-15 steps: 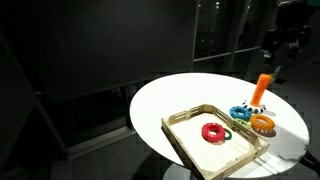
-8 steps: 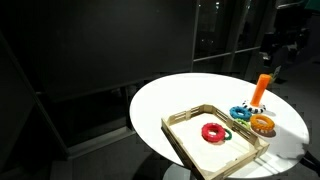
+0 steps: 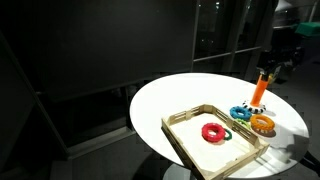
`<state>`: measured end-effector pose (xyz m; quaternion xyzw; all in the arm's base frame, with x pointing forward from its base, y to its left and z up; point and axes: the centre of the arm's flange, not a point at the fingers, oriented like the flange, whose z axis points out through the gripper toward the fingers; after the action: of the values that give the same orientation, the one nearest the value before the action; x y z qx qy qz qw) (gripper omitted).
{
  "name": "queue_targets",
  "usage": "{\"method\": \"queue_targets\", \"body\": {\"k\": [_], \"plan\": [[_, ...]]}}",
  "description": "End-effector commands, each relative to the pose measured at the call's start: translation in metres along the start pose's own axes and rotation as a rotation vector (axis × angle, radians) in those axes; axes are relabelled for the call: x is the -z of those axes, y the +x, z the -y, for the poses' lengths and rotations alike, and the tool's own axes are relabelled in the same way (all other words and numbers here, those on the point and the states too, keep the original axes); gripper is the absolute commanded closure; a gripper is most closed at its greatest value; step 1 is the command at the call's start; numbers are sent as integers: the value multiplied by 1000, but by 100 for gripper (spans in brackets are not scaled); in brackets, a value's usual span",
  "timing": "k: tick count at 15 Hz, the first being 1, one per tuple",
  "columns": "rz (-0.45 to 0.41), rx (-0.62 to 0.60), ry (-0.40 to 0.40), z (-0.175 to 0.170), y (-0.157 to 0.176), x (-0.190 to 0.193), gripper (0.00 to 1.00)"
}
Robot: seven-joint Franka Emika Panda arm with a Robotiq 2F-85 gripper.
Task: Put the orange ring in the box.
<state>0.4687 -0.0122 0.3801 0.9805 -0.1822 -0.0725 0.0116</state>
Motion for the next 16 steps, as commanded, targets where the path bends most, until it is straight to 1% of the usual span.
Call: {"method": "queue_targets", "body": {"k": [1, 4, 7, 14, 16], "plan": [[-7, -36, 31, -11, 4, -40, 0], [4, -65, 37, -21, 6, -79, 0], [20, -91, 30, -34, 4, -108, 0], [38, -147, 10, -63, -4, -147, 0], [24, -165, 5, -69, -4, -155, 0]]}}
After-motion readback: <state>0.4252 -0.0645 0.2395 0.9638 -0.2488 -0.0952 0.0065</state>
